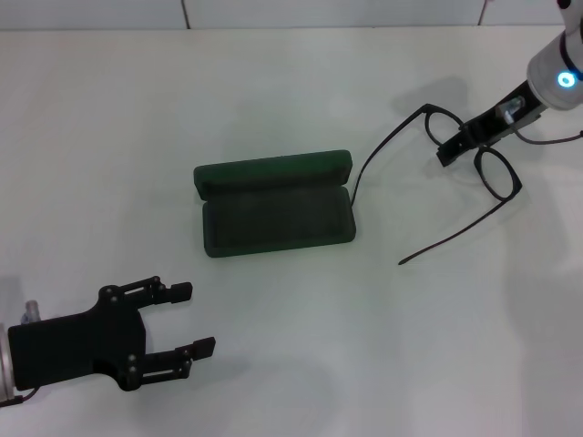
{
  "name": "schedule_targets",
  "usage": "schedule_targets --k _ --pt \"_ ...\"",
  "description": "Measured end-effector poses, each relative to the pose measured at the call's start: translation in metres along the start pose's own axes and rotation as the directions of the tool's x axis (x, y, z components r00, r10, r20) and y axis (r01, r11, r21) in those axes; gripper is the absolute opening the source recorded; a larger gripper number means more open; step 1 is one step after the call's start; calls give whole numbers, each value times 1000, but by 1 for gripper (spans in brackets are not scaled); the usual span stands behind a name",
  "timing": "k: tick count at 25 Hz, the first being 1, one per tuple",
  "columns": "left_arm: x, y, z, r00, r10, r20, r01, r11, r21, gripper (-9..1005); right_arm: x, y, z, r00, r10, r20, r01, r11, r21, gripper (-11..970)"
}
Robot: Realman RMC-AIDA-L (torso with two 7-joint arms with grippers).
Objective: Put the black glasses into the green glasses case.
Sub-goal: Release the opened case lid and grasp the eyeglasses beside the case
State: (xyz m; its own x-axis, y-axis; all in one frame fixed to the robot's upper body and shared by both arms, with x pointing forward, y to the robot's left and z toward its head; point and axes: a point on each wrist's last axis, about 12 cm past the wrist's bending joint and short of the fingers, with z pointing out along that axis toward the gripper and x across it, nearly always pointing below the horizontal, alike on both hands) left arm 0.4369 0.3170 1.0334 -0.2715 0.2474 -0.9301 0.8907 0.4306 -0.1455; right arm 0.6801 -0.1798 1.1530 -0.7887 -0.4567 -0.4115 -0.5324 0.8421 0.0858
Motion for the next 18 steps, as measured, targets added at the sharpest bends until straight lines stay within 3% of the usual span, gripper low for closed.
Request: schedule_targets --k 9,14,18 --pt "-1 0 1 1000 1 1 -1 1000 2 773 -1 1 1 1000 9 -5 -9 1000 25 735" --pt "-1 1 1 1000 3 2 -3 1000 3 773 1 0 1 1000 10 -10 -10 1000 23 430" --pt "-2 2 3 1000 2 5 -2 1000 9 773 1 0 1 1000 11 -10 -10 1000 23 296"
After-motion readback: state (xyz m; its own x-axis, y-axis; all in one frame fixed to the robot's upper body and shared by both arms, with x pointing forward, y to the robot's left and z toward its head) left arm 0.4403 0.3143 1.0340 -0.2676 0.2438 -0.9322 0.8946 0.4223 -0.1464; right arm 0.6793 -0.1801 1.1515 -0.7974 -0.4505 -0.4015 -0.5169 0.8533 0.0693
